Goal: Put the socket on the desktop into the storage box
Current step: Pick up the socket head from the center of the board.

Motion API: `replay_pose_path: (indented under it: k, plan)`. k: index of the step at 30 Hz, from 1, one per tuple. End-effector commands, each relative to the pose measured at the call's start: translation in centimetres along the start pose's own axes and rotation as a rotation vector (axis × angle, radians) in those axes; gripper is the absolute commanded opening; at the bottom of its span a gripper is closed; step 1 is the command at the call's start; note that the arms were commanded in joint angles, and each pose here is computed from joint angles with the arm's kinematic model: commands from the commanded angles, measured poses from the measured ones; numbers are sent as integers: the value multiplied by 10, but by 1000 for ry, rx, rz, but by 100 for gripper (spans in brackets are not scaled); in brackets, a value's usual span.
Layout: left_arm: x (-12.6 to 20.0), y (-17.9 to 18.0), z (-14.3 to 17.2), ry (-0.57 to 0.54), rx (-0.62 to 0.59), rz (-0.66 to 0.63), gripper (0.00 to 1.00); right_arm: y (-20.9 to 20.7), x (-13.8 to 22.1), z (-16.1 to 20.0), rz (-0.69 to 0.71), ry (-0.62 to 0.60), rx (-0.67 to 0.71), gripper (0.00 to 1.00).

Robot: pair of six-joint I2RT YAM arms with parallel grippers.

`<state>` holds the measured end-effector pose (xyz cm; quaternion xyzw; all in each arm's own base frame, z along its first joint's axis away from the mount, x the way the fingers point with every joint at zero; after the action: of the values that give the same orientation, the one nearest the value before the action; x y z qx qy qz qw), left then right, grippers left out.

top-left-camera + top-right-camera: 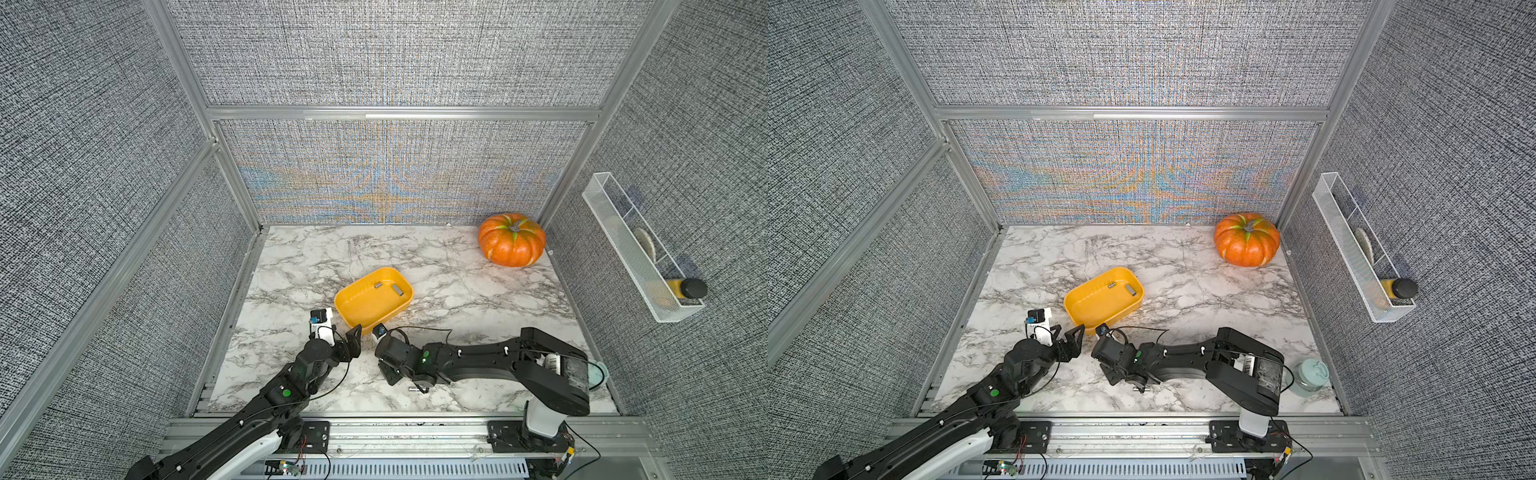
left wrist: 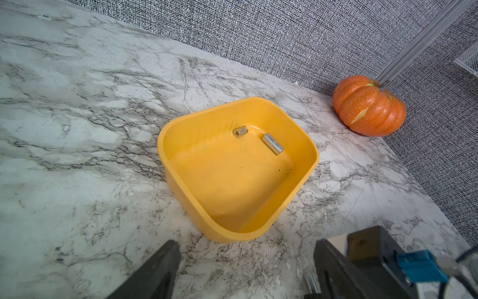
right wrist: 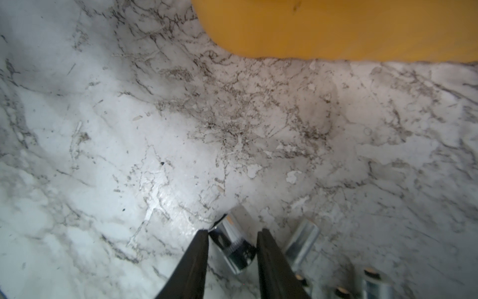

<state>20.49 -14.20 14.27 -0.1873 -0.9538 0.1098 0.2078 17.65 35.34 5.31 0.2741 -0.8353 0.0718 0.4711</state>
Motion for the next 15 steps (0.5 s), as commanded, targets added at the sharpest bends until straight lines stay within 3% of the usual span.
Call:
replay_pose_path:
  k: [1,15]
  plan:
    - [1,-2,-7,-21,3,2,86,1,0,-1,3,-3,2,36]
    - [1,-1,-7,-21,3,0,86,-2,-5,0,18,6,5,33]
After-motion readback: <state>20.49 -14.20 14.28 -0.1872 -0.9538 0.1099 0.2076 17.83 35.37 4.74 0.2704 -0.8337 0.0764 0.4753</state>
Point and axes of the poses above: each gripper's point midway between its finger pads, its own x axis back along the fingers, its own y axis along the line the jaws close on, z = x × y, the point moved 3 cm from there along x, back along the fingers, and after that the axes turned 8 degrees about -x, right-handed, at the moved point
